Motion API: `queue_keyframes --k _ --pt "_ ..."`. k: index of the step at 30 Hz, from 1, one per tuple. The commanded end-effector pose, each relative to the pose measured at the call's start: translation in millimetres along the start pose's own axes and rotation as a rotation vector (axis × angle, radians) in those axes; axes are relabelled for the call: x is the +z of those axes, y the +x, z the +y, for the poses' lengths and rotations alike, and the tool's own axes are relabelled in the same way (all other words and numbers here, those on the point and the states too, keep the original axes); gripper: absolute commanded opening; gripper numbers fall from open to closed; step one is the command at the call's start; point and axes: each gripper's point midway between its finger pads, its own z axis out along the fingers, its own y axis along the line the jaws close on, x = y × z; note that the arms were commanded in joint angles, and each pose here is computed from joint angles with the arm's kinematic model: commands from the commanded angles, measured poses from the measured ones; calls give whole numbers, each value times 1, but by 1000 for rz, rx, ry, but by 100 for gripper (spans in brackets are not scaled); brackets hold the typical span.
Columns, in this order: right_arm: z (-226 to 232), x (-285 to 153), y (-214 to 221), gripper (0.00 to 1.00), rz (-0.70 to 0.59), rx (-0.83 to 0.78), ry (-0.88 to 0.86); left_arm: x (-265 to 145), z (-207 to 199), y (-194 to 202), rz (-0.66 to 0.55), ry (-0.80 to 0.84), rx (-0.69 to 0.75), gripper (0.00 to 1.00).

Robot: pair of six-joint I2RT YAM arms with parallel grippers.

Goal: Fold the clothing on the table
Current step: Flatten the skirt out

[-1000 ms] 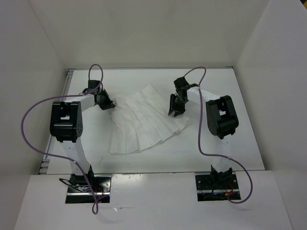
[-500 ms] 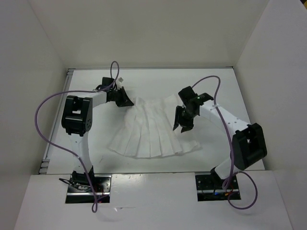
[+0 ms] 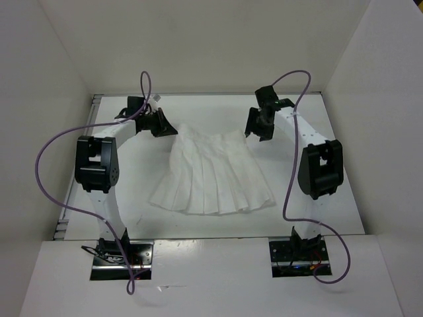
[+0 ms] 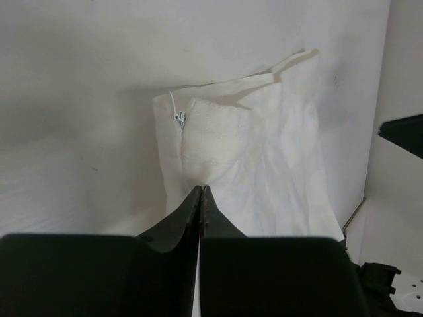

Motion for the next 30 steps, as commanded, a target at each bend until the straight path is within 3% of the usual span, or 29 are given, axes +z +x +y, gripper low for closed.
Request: queue_keyframes --k 1,7,16,30 --pt "-1 5 -49 64 -135 -64 -26 -26 -32 -24 -67 74 79 0" --pt "-7 44 -59 62 -123 -94 -46 -36 -15 -26 -83 50 46 0" --pt "23 91 -60 55 -42 -118 -258 -30 1 -15 -57 41 13 0" --pt "56 131 -45 41 52 -119 -405 -32 5 -14 -51 32 4 0"
